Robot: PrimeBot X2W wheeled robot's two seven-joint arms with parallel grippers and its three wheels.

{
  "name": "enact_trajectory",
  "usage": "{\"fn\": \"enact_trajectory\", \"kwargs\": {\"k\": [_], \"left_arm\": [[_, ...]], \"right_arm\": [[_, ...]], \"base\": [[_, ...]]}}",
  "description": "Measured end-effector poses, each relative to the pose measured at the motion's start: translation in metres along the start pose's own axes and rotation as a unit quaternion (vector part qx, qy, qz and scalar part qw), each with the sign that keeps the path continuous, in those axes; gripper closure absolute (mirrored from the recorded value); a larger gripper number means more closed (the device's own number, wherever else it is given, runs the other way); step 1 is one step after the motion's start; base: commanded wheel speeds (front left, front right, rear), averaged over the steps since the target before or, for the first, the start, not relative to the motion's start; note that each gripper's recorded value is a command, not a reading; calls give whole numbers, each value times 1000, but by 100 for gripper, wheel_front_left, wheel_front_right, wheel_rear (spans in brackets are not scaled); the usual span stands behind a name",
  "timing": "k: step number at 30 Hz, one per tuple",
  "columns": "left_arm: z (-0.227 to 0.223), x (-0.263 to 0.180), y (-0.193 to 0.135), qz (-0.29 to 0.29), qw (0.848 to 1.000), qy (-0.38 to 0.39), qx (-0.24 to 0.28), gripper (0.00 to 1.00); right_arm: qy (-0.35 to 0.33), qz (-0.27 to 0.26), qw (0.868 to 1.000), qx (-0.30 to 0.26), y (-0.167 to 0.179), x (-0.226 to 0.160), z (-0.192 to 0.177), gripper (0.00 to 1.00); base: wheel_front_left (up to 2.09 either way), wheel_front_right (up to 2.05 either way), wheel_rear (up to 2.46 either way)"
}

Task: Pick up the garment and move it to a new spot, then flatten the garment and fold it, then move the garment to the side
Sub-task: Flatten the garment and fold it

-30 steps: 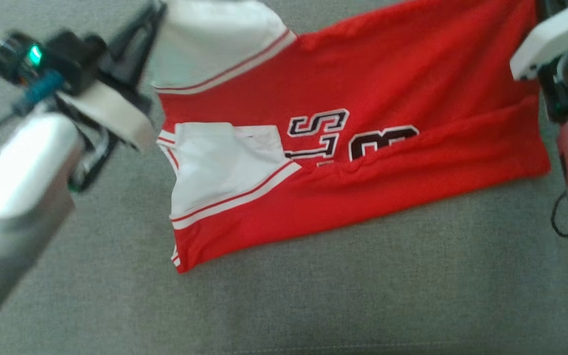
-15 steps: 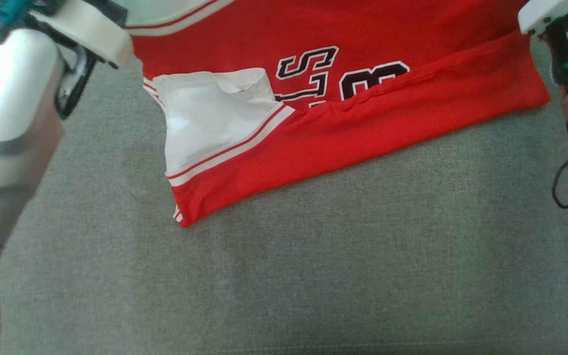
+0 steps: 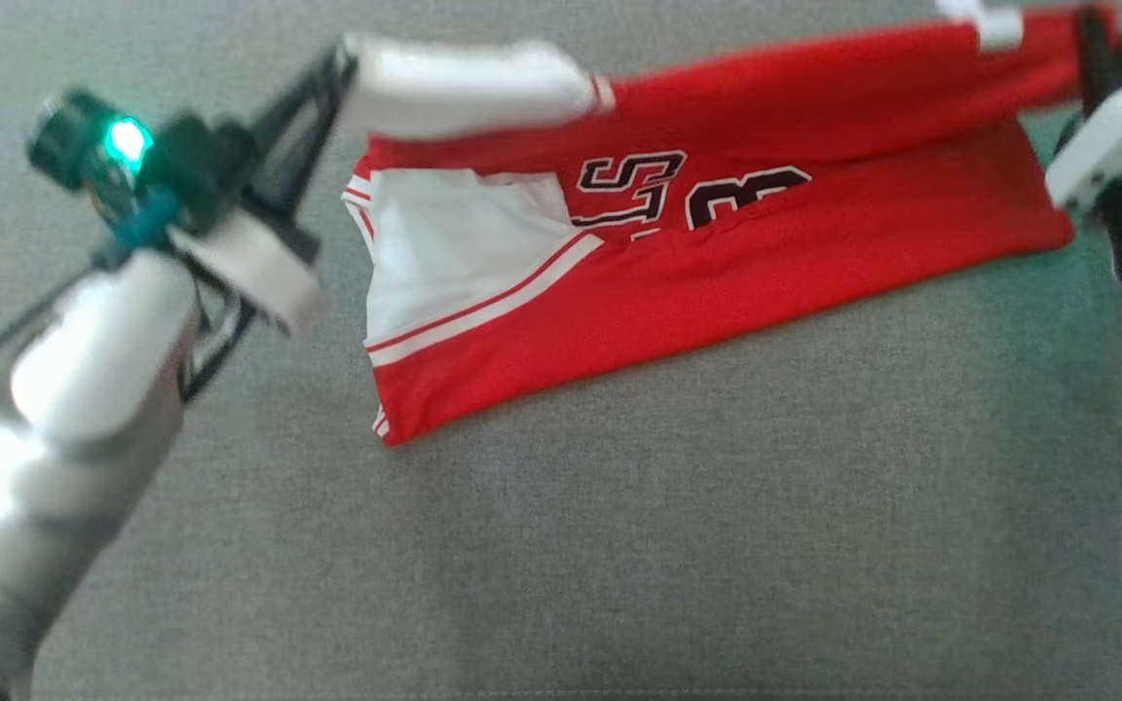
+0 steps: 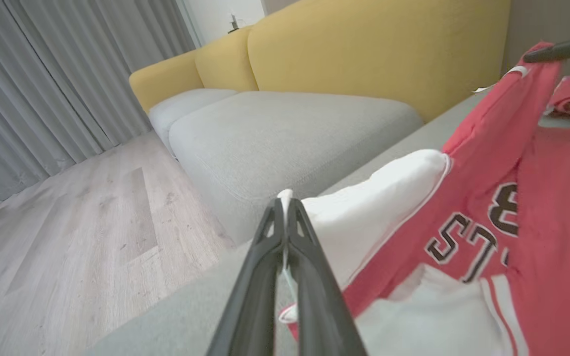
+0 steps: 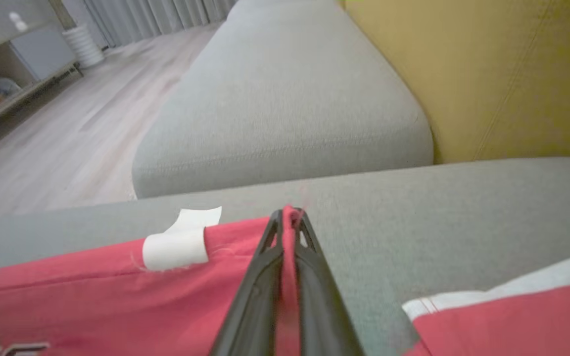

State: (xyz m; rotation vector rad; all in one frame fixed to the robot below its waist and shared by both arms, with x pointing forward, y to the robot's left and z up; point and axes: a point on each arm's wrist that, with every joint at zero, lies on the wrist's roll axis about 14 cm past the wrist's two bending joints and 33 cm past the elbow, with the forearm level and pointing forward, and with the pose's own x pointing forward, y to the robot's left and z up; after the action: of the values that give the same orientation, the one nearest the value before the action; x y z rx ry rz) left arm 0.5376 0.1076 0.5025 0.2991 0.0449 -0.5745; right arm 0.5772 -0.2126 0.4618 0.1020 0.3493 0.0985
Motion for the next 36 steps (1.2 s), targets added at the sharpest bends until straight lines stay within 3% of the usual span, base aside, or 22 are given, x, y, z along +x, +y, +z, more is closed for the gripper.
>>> {"fn": "enact_trajectory", "kwargs": {"k": [9, 18, 32, 33, 34, 35, 36], "left_arm": [[-43, -49, -58, -71, 994, 75, -23, 100], [-54, -70, -79, -107, 984, 134, -39, 100], [-61, -97, -109, -169, 962, 209, -47, 100], [-63, -98, -111, -171, 961, 212, -46, 100], [-65, -99, -113, -174, 960, 215, -45, 100], [-66, -100, -115, -176, 959, 216, -45, 56], [-66, -99, -115, -171, 961, 213, -46, 0]], "right_arm": [[104, -12, 994, -18, -20, -23, -47, 100], [183, -7, 981, -65, -28, -41, -79, 100], [209, 13, 966, -151, -30, -61, -86, 100], [209, 14, 966, -153, -30, -61, -87, 58], [208, 13, 966, -152, -31, -61, -87, 0], [208, 12, 967, -147, -31, -61, -88, 0], [207, 10, 968, -143, -33, -62, -87, 0]], "base": [[0, 0, 0], [0, 0, 0], [0, 0, 0], [0, 0, 0], [0, 0, 0], [0, 0, 0], [0, 0, 0]]}}
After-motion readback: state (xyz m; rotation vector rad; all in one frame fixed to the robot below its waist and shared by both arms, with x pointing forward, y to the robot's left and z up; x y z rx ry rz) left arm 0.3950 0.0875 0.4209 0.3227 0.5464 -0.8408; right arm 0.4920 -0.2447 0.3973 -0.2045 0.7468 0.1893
